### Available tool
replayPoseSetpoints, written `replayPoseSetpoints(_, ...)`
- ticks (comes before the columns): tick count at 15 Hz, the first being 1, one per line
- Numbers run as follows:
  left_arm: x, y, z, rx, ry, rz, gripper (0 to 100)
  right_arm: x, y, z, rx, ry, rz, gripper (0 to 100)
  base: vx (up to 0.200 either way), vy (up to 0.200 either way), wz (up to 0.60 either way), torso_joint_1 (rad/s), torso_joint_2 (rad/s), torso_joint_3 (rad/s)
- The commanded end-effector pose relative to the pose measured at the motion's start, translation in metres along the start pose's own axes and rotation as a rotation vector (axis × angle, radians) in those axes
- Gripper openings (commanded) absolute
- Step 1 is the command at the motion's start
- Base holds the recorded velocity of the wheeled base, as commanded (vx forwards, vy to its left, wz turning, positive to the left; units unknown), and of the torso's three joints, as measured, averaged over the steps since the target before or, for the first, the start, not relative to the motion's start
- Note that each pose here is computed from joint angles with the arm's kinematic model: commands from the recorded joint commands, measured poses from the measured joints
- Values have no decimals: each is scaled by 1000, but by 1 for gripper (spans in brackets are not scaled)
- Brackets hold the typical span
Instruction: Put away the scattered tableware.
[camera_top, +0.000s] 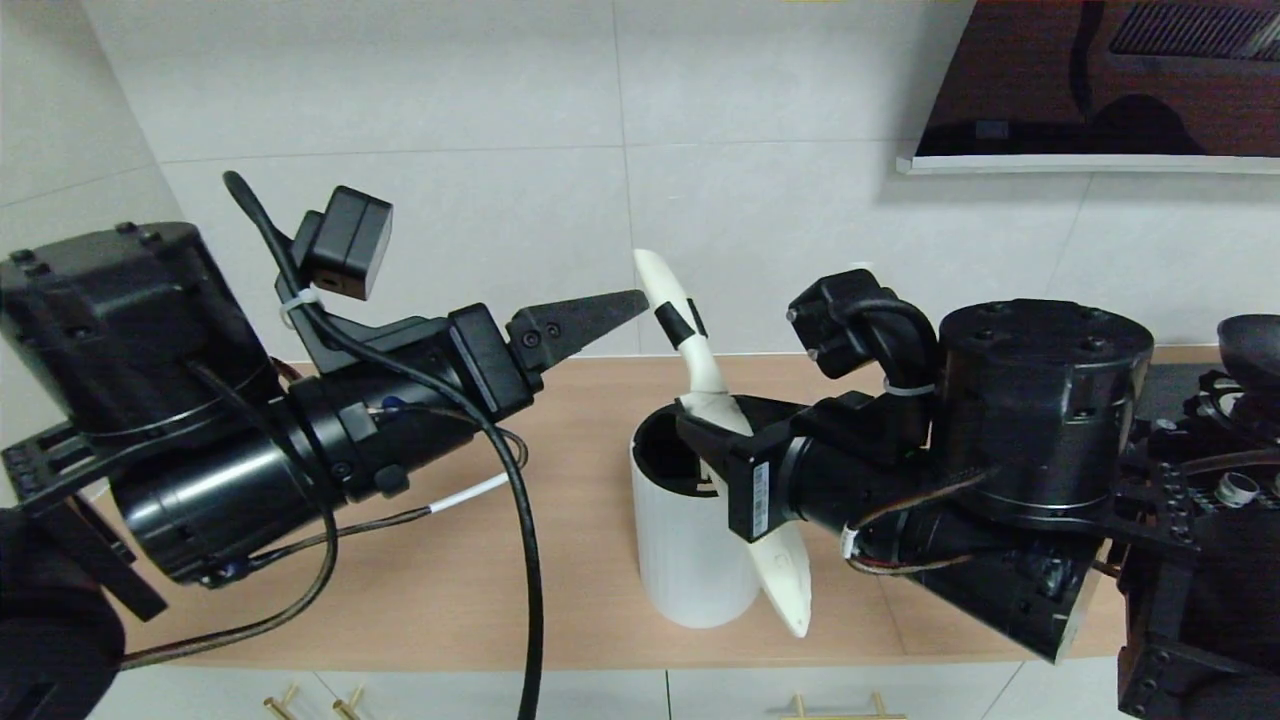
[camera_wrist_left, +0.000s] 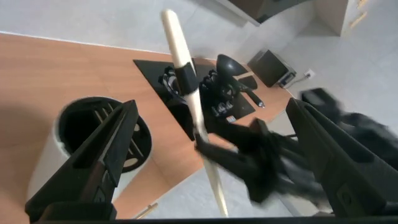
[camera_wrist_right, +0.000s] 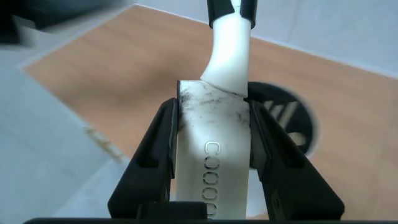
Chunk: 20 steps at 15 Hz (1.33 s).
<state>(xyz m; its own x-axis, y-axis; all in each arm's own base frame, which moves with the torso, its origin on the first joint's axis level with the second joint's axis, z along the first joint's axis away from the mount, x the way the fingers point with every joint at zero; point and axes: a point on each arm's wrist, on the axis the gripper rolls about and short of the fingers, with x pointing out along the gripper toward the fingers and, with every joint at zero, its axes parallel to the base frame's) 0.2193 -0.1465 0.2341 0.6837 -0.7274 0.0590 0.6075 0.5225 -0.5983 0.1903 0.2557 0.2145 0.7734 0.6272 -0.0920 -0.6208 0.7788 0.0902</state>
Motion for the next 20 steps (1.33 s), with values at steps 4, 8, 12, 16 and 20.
replayPoseSetpoints(4,11,9,-16,-8,31,3,100,-7,18,-7,-7,21,59,0,0,0,0,0,0,0)
replayPoseSetpoints(8,16,12,-22,-4,24,-8,100,-8,23,-13,-13,38,77,0,0,0,0,0,0,0)
replayPoseSetpoints(12,17,11,-26,-7,40,-14,100,-8,27,-17,-9,48,91,0,0,0,0,0,0,0)
replayPoseSetpoints(16,18,11,-28,-4,36,-22,100,-9,31,-20,-6,60,103,0,0,0,0,0,0,0)
replayPoseSetpoints(20,20,11,-30,-3,40,-22,100,-8,33,-23,-2,67,110,0,0,0,0,0,0,0)
